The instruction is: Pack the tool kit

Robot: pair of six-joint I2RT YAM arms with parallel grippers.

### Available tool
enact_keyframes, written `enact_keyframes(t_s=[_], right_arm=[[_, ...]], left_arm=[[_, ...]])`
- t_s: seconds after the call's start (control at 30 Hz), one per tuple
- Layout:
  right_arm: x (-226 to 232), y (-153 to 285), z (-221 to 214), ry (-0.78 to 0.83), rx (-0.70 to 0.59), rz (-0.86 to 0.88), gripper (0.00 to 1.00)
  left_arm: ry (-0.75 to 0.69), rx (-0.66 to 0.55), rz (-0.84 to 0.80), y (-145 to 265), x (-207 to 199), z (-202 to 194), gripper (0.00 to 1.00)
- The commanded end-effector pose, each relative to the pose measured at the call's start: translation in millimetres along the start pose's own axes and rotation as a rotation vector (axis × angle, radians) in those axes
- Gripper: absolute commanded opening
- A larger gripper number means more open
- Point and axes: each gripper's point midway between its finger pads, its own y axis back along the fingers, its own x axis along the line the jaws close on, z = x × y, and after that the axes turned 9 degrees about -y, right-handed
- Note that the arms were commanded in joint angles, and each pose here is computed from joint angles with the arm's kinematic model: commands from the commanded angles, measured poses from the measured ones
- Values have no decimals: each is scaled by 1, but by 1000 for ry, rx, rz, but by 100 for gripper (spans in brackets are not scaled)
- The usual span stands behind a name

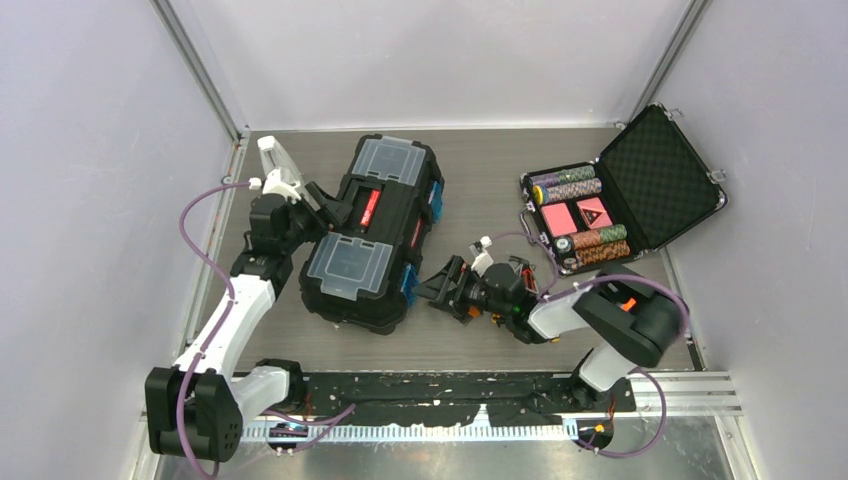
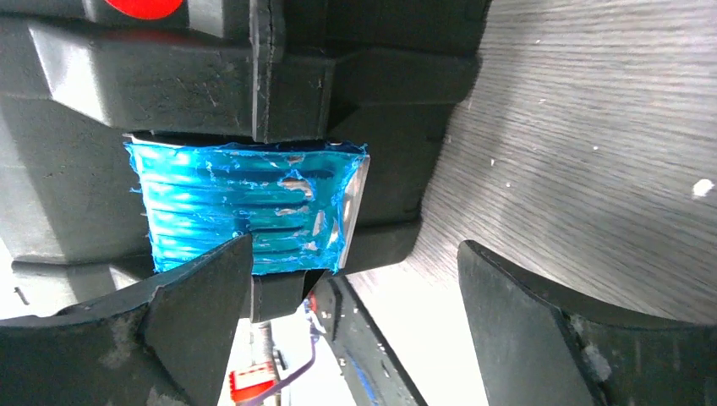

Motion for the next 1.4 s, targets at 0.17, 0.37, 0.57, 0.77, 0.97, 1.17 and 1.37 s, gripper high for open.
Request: enact_keyframes(t_s=[0.17, 0.37, 0.57, 0.77, 0.97, 1.17, 1.37], right_arm=[[75, 4, 7, -40, -43, 395, 95], [87, 16, 12, -5, -85, 460, 95], [82, 5, 14, -14, -86, 425, 95], [80, -4, 12, 14, -79, 429, 95], [93, -6, 12, 34, -74, 502, 96], [112, -12, 11, 87, -59, 560, 95], [117, -22, 11, 84, -43, 576, 95]], left_arm=[[79, 380, 112, 14, 28, -112, 73], [85, 378, 103, 13, 25, -112, 73], [90, 374, 87, 15, 20, -110, 73], [106, 371, 65, 14, 13, -111, 73], [125, 368, 47, 13, 7, -113, 73], [134, 377, 12, 11, -6, -117, 73], [141, 380, -17, 11, -15, -123, 73]])
